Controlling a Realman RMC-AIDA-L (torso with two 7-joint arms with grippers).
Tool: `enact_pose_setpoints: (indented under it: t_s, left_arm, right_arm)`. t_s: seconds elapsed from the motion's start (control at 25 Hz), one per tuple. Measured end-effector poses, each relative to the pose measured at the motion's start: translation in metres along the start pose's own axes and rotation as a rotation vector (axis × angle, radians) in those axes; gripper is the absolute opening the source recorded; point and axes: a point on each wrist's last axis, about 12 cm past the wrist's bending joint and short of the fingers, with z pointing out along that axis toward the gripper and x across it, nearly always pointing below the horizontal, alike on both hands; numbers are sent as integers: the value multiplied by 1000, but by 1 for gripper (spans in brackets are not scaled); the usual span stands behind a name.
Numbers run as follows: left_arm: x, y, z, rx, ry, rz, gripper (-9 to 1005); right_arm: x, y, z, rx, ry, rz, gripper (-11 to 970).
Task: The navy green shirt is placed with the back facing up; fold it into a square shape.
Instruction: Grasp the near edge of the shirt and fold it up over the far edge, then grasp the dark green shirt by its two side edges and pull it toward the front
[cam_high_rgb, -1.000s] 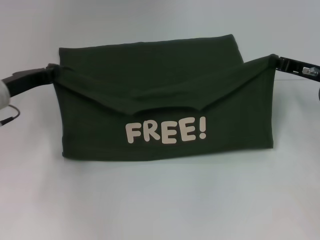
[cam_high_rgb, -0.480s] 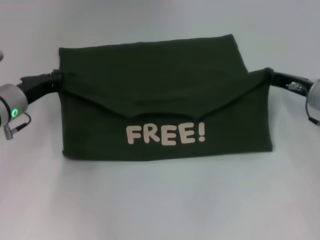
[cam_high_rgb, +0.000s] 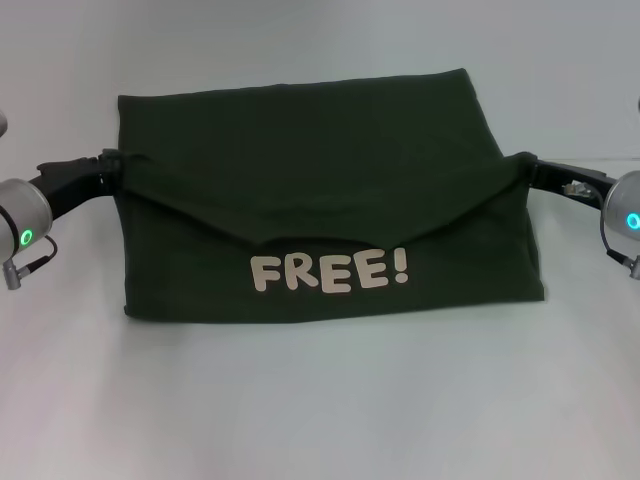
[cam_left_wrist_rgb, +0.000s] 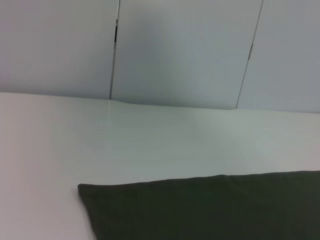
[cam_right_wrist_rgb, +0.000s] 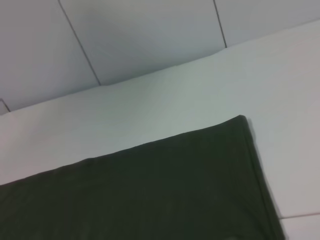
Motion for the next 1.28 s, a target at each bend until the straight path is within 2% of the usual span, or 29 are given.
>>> enact_pose_setpoints:
  t_s: [0.2, 0.24, 0.32, 0.56, 0.76, 0.88, 0.96, 1.08, 1.28]
  left_arm:
    - [2, 2, -2, -6, 4, 3, 53]
    - [2, 4, -3, -10, 2, 1, 54]
    - [1, 7, -5, -20, -5, -12, 134]
    - [0, 20, -23, -23, -58, -92, 392]
    - [7, 19, -53, 130, -99, -127, 584]
    - [16, 18, -68, 201, -82, -121, 684]
    - [25, 18, -77, 219, -61, -107, 762]
    - [36, 21, -87, 217, -31, -84, 879]
    - [56, 23, -97, 200, 22, -14, 877]
  right_arm:
    - [1, -1, -1, -1, 3, -11, 55]
    - [1, -2, -2, 1, 3, -10, 131]
    - [0, -5, -4, 1, -1, -8, 283]
    - [0, -16, -15, -15, -25, 11, 418]
    - [3, -19, -27, -100, -27, 41, 530]
    - [8, -20, -40, -188, -26, 67, 653]
    - [11, -21, -46, -229, -25, 86, 735]
    - [17, -19, -52, -272, -19, 116, 757]
    - [26, -19, -56, -280, -38, 172, 779]
